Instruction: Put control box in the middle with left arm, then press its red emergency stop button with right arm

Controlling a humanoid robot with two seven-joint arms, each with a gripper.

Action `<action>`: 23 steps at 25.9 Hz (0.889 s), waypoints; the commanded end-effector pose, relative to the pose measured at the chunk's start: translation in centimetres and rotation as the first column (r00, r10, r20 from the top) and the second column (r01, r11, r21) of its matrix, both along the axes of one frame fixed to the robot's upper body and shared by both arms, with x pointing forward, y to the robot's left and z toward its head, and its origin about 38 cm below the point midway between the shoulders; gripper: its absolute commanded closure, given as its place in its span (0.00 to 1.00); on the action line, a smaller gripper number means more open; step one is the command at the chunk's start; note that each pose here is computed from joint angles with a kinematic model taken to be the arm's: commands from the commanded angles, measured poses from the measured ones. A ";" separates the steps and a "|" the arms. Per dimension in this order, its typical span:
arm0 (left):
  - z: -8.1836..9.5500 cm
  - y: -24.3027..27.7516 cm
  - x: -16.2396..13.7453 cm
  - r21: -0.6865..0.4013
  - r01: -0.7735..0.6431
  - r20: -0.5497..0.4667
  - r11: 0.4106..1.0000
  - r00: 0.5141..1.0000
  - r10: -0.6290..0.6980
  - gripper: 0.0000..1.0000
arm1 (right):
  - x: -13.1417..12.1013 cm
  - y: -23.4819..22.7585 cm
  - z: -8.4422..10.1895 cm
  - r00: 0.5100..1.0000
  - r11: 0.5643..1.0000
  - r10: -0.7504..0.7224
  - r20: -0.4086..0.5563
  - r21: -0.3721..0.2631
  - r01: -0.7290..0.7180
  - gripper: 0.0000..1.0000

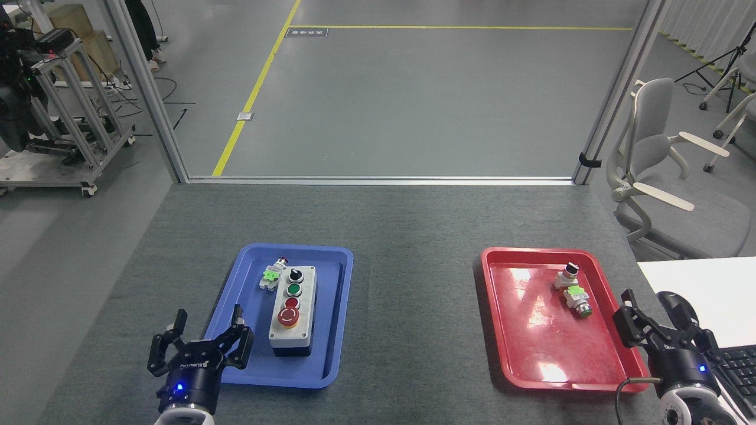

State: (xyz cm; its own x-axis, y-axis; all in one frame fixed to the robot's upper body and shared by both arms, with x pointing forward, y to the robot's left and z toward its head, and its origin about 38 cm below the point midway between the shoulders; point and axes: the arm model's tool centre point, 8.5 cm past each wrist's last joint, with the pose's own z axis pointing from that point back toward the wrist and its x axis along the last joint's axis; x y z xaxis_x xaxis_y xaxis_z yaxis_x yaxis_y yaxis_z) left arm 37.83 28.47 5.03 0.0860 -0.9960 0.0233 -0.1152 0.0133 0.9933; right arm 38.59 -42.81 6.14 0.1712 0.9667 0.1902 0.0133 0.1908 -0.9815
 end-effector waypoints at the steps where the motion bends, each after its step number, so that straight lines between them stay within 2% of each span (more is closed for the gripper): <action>1: -0.1 0.2 -0.1 -0.006 -0.001 -0.004 1.000 1.000 0.001 0.01 | 0.0 0.1 -0.1 1.000 1.000 0.003 -0.003 -0.001 -0.003 0.00; 6: -0.3 0.3 -0.2 -0.008 -0.009 -0.018 1.000 1.000 0.009 0.01 | 0.0 0.0 -0.1 1.000 1.000 -0.010 0.004 0.008 0.010 0.00; 17: 0.4 0.1 -0.2 0.004 0.004 0.004 1.000 1.000 -0.004 0.01 | 0.1 0.0 0.1 1.000 1.000 -0.012 0.008 0.014 0.012 0.00; 23: 0.0 -0.2 -1.1 0.002 0.002 0.003 1.000 1.000 -0.002 0.01 | 0.2 0.0 0.2 1.000 1.000 -0.010 0.010 0.014 0.010 0.00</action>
